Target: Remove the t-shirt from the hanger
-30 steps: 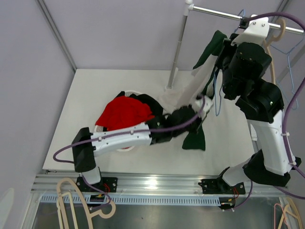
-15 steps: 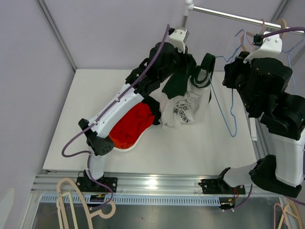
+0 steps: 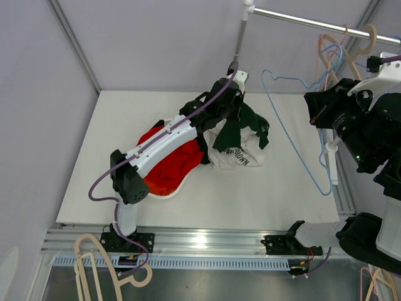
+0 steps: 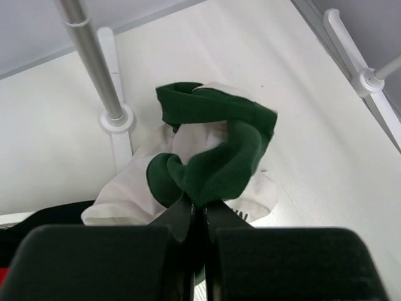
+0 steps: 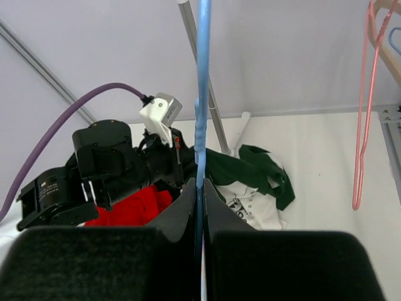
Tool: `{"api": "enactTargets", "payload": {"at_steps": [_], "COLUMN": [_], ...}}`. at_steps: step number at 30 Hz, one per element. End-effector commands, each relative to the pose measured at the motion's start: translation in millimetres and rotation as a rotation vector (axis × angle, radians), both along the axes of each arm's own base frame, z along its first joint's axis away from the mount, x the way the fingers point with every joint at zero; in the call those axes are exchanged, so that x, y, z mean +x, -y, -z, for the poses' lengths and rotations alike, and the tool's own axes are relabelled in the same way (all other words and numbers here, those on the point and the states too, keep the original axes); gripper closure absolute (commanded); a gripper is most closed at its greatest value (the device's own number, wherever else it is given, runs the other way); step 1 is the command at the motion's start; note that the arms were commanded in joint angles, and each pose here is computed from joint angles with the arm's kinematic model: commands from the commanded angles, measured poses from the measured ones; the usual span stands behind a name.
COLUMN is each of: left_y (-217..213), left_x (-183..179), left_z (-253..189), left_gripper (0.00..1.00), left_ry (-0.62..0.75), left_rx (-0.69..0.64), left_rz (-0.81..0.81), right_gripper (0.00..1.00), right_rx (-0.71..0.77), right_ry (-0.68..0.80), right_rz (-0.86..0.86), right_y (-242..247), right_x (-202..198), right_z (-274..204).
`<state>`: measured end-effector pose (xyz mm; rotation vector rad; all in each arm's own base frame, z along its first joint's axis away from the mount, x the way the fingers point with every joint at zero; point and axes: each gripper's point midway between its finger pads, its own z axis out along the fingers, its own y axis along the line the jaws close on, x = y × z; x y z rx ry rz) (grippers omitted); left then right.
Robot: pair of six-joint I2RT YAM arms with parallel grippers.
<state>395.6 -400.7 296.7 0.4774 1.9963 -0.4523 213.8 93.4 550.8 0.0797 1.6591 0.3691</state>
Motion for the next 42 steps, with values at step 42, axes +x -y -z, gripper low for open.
{"api": "enactTargets", "payload": {"at_steps": [42], "left_y": [-290], "left_x": [-144], "left_z": [-450], "left_gripper": [0.99], "left_ry": [1.165], "left_rx": [-0.434], "left_rz": [-0.286], "right_gripper": [1.00], "right_rx": [-0.136], "right_ry": [0.285], "right_rz": [0.386], "right_y": [38], "right_x": [220], "right_z": [-45]}}
